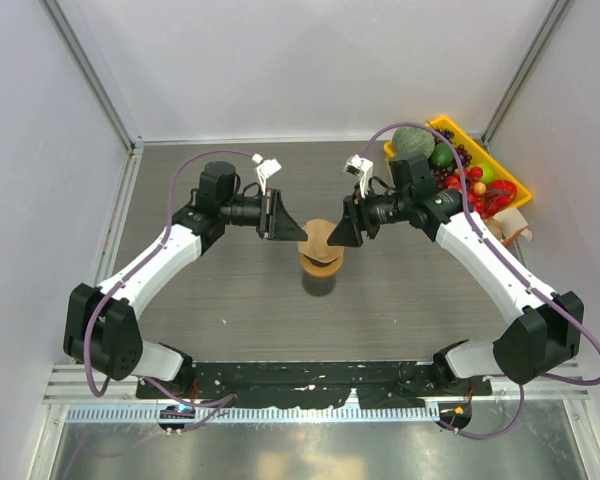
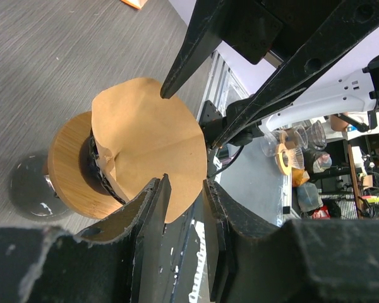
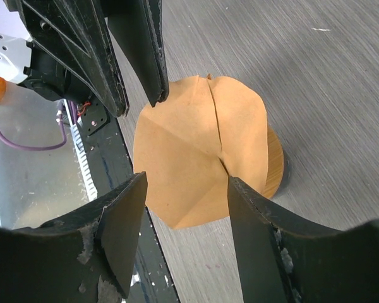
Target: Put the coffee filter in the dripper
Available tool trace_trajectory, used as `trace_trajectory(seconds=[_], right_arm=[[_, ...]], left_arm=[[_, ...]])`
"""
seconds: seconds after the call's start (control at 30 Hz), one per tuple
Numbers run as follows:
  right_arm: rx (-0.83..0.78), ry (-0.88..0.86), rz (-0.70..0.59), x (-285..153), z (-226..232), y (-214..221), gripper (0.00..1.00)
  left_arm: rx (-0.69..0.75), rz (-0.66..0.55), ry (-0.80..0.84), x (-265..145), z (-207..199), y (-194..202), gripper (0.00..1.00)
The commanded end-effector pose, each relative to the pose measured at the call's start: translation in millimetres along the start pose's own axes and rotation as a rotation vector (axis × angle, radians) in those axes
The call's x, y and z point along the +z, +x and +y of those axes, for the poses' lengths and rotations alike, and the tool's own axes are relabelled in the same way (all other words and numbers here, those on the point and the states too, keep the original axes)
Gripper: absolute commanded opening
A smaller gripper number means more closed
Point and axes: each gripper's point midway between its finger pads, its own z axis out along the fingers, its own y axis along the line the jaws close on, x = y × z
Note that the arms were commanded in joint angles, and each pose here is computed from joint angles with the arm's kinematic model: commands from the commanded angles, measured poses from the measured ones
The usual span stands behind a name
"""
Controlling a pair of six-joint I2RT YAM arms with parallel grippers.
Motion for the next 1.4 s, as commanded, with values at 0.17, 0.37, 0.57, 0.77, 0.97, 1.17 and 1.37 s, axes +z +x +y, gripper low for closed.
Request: trace_trajectory(seconds=[0.17, 0.37, 0.57, 0.77, 0.97, 1.17, 1.37], right_arm=[[-0.003, -0.013, 0.0, 6, -6, 6, 0.59], [0.003, -0.011, 0.009, 7, -7, 10, 0.59], [0.011, -0.013, 0.012, 8, -8, 10, 0.59], [0.01, -0.015, 0.018, 8, -8, 11, 0.59], [-0.001, -0.029, 0.01, 5, -3, 6, 0.59], [-0.012, -0.044, 0.001, 2, 3, 1, 0.59], [-0.014, -0.074, -0.01, 2, 9, -3, 0.6]], left_arm=[[0.032, 0.004, 0.003, 4, 6, 3, 0.35], [0.025, 0.014, -0.009, 6, 11, 10, 0.35], [0.009, 0.023, -0.014, 8, 16, 11, 0.34], [0.005, 0.031, -0.012, 11, 17, 13, 0.34], [0.014, 0.025, -0.002, 10, 12, 8, 0.35], [0.042, 0.008, 0.019, 6, -3, 2, 0.4], [0.069, -0.005, 0.047, 3, -14, -2, 0.52]])
